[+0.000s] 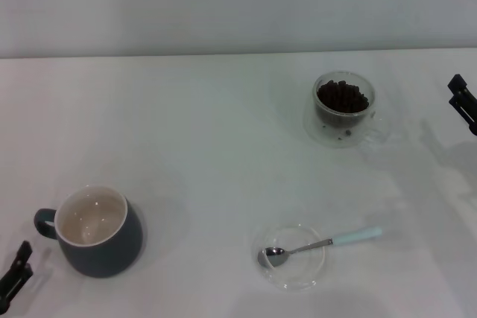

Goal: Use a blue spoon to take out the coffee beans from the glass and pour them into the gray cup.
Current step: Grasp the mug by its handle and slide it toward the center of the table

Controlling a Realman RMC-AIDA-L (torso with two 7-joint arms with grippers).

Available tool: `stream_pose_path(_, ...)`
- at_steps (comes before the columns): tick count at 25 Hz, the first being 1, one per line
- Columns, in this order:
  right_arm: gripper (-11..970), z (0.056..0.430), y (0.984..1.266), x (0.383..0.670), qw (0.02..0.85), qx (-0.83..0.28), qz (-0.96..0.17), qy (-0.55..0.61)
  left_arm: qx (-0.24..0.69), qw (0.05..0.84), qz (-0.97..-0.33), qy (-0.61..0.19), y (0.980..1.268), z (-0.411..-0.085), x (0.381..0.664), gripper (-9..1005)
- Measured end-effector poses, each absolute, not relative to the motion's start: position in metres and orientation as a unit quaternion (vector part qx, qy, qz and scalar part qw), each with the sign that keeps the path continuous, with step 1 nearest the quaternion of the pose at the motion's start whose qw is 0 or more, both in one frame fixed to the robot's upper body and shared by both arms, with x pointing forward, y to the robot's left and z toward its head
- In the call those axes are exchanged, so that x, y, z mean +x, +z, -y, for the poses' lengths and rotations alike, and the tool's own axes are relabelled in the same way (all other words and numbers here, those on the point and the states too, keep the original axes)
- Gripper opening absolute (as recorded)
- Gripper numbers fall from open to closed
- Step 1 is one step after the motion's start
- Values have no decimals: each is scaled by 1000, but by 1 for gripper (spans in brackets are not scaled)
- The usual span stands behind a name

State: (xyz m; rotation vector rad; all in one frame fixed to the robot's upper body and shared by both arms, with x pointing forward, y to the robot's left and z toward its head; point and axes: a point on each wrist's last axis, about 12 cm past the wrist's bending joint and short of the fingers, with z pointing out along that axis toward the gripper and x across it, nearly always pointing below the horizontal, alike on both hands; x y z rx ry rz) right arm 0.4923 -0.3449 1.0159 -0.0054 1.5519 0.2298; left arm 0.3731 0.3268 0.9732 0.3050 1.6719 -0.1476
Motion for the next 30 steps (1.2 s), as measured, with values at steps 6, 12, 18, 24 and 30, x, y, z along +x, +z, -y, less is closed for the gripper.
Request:
stream_pose_path(6, 871, 344, 1015, 491, 707, 0, -699, 105, 152, 647, -744, -69, 972, -323, 389, 875)
stream_pose_path(12, 871, 344, 1015, 491, 706, 3, -700, 109, 165, 645, -742, -71, 973, -319, 407, 876)
stream_pose_path(18, 871, 345, 1015, 491, 707, 4, -699, 108, 175, 642, -743, -72, 974, -315, 420, 872)
stream_pose_path(24, 871, 345, 1015, 491, 708, 6, -698, 108, 184, 639, -744, -71, 974, -312, 427, 828)
stream_pose_path(30, 871, 345, 1017, 492, 710, 6, -696, 108, 199, 643, -737, -64, 975, -307, 429, 630)
